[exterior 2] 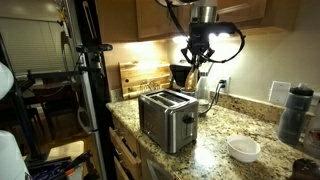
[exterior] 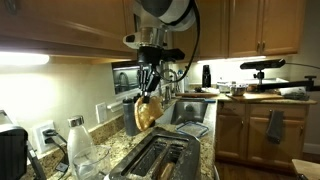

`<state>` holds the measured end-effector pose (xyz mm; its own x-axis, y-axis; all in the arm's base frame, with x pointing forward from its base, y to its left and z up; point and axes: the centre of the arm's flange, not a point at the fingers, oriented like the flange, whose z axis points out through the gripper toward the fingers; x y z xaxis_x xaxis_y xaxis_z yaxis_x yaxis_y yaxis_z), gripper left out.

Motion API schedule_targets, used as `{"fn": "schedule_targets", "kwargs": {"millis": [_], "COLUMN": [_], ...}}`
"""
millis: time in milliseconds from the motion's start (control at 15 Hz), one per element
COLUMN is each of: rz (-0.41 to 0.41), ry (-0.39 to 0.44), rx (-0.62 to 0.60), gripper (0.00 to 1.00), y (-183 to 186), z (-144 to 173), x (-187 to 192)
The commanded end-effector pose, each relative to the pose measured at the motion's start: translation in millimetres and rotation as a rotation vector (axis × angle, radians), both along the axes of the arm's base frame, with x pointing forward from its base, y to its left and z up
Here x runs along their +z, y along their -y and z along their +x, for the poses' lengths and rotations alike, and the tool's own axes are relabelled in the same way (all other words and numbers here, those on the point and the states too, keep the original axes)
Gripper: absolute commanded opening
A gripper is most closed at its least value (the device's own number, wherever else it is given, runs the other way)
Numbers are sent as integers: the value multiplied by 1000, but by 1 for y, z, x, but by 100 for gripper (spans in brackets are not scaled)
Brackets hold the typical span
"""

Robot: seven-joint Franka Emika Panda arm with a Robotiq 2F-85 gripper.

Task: Put the two slices of bread in the two slots of the toaster

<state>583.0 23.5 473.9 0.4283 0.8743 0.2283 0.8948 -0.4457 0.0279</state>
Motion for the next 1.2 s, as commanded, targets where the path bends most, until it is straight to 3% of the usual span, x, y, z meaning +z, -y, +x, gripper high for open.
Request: {"fn": "schedule_targets", "kwargs": {"millis": [0,733,1133], "rz": [35,107,94], "ry": [-22,-104,-115], "rx": [48,98,147], "gripper": [9,9,9], "y": [0,-11,-23], "z": [-13,-10,-8], "x": [5,-13,-29]}}
